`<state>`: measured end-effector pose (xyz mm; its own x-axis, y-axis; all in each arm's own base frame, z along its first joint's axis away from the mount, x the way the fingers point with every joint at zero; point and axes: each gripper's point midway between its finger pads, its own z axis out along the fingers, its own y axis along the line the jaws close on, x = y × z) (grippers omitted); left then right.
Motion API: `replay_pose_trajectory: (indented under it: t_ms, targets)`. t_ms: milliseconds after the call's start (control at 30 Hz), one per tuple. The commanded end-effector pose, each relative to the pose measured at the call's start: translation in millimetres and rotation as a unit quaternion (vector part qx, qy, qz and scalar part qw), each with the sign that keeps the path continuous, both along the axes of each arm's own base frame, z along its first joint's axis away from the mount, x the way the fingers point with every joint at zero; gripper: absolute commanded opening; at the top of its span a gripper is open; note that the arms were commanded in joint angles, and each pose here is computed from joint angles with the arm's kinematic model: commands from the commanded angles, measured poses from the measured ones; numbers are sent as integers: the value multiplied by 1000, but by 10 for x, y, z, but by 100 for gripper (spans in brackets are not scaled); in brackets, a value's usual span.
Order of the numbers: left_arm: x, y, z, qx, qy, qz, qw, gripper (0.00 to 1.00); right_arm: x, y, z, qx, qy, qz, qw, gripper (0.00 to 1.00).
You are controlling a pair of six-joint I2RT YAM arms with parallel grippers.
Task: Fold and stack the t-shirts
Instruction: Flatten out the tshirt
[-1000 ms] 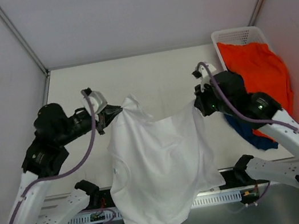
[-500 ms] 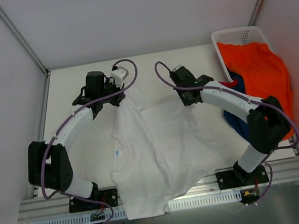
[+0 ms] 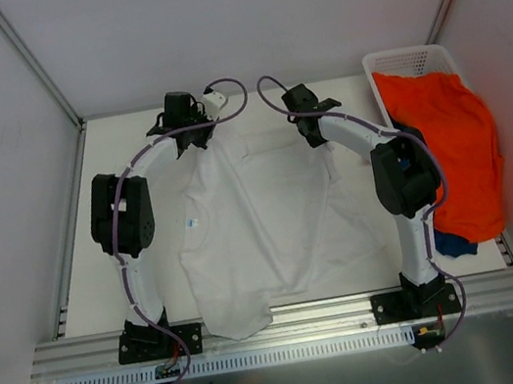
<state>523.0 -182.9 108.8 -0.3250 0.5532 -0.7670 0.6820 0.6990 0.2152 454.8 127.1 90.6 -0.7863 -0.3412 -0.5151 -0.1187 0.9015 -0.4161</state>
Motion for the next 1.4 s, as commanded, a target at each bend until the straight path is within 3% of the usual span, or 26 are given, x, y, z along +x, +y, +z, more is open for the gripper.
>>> replay_pose_trajectory:
  t_ms: [0,233,300,333,367,400,433,667,700,733,867,1033,1100,1133,1167,1200,1367]
  targets:
    - [331,292,148,14,-34,14,999,0,224,-259,202,-39,-25,-28,999,1]
    - [691,693,35,14,-34,68,997,0,376,-512,203,-62,-25,-67,996,0]
    - [804,796,-20,12,-33,85,996,8,411,-558,140,-74,-16,-69,995,2]
    - [857,854,-14,17,-37,100,994,16,412,-596,139,-81,-13,-76,994,31]
    - [909,923,-76,7,-29,126,992,59,396,-634,146,-87,-5,-83,993,65]
    - [1011,965,70,-1,-44,143,989,80,387,-686,103,-93,-2,-96,991,99]
    - [1064,1024,126,-7,-49,161,986,99,372,-720,107,-96,-1,-103,990,100]
    - [1075,1238,1251,-28,-150,223,963,99,252,-938,515,-114,-38,-142,983,100]
    - [1011,1236,1314,-29,-155,225,962,99,233,-959,723,-109,-58,-148,981,99]
    - [923,1286,1680,-38,-190,237,952,99,191,-981,819,-110,-61,-151,981,99]
    - [544,1240,2056,-52,-213,253,942,99,-1,-1008,1398,-91,-100,-161,978,99]
    - [-46,849,1927,-32,-197,231,952,99,-536,-503,1715,19,-109,-107,988,99]
    - [-279,761,1806,-37,-181,243,952,99,-898,-162,1491,74,-86,-61,992,99]
    - [-357,730,1784,-44,-177,242,953,99,-933,3,1621,120,-102,-45,987,92]
    - [-439,704,1729,-49,-167,241,955,99,-1108,134,1348,144,-68,-28,987,81]
    - [-555,698,1553,-46,-144,242,959,99,-1199,421,1427,241,-71,4,968,60]
    - [-1085,637,1561,-84,-113,236,961,99,-1634,382,866,280,-13,-27,959,59]
